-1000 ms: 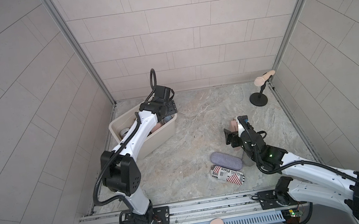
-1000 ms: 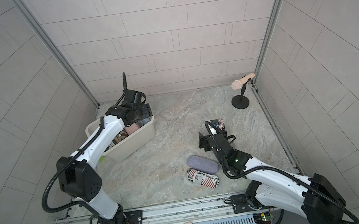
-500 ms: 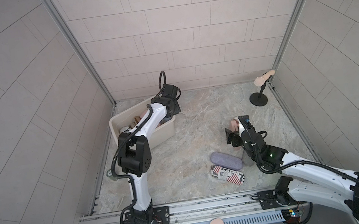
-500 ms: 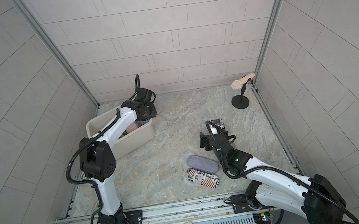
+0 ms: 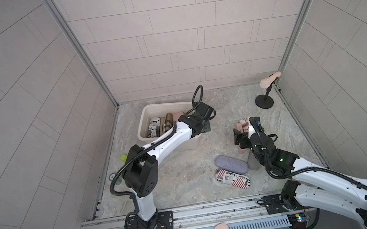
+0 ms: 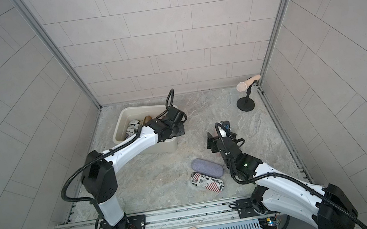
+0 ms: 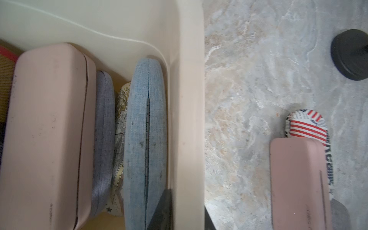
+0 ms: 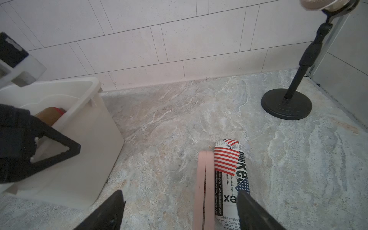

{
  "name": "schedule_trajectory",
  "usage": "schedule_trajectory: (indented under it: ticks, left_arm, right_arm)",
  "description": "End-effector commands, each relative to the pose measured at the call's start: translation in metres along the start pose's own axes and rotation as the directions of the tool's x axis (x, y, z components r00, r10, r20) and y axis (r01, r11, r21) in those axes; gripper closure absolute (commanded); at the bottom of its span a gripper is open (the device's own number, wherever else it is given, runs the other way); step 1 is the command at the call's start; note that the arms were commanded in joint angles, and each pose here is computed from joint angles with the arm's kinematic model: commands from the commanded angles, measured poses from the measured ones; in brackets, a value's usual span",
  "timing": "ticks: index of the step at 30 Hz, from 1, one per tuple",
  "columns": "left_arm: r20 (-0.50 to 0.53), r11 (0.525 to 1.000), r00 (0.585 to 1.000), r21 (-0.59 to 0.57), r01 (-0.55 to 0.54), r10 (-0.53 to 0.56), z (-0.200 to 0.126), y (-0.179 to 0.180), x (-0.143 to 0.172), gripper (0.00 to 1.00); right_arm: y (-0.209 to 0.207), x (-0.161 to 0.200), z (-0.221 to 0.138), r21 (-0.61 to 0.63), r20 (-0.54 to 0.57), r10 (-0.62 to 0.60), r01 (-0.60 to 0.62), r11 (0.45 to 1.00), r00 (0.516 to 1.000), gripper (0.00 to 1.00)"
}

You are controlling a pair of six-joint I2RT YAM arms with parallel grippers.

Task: Put the glasses cases into the storage boxes
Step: Move the storage box to the center of the board.

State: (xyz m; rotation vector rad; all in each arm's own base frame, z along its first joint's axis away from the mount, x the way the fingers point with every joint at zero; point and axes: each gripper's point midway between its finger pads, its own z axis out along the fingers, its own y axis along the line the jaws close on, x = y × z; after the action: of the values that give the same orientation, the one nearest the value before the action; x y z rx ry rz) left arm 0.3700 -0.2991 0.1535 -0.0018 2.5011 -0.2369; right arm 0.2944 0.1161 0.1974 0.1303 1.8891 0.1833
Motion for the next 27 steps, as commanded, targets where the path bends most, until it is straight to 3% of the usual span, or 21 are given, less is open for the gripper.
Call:
schedule_trajectory:
  ticks: [1, 6, 13, 15, 18, 27]
  left_arm:
    - [0.139, 0.958, 0.951, 0.124, 0.258, -0.275, -0.01, -0.04, -0.024, 1.0]
    - [0.161, 0.931, 0.922, 0.162, 0.328, -0.353, 0.007, -0.07, -0.026, 0.97]
    - [0.241, 0.919, 0.893, 0.21, 0.333, -0.379, 0.008, -0.085, -0.055, 0.73]
    - [0.26, 0.929, 0.904, 0.245, 0.279, -0.34, 0.0, -0.096, -0.067, 0.56]
    - [0.282, 0.945, 0.919, 0.258, 0.202, -0.274, -0.015, -0.104, -0.079, 0.41]
    - [0.347, 0.982, 0.933, 0.188, 0.031, -0.096, -0.076, -0.06, -0.084, 0.32]
  right_arm:
    - [-0.013, -0.001, -0.003, 0.053, 0.006, 0.022, -0.022, 0.998, 1.0, 0.11]
    - [-0.025, -0.004, -0.005, 0.096, 0.019, 0.046, -0.048, 0.994, 0.999, 0.11]
    - [-0.035, -0.003, -0.004, 0.122, 0.016, 0.073, -0.074, 0.99, 0.997, 0.11]
    - [-0.035, -0.003, -0.004, 0.123, 0.016, 0.073, -0.074, 0.99, 0.997, 0.11]
    - [-0.036, -0.004, -0.005, 0.125, 0.019, 0.074, -0.076, 0.989, 0.997, 0.11]
    - [-0.054, 0.018, 0.016, 0.176, -0.096, 0.159, -0.141, 0.974, 0.983, 0.16]
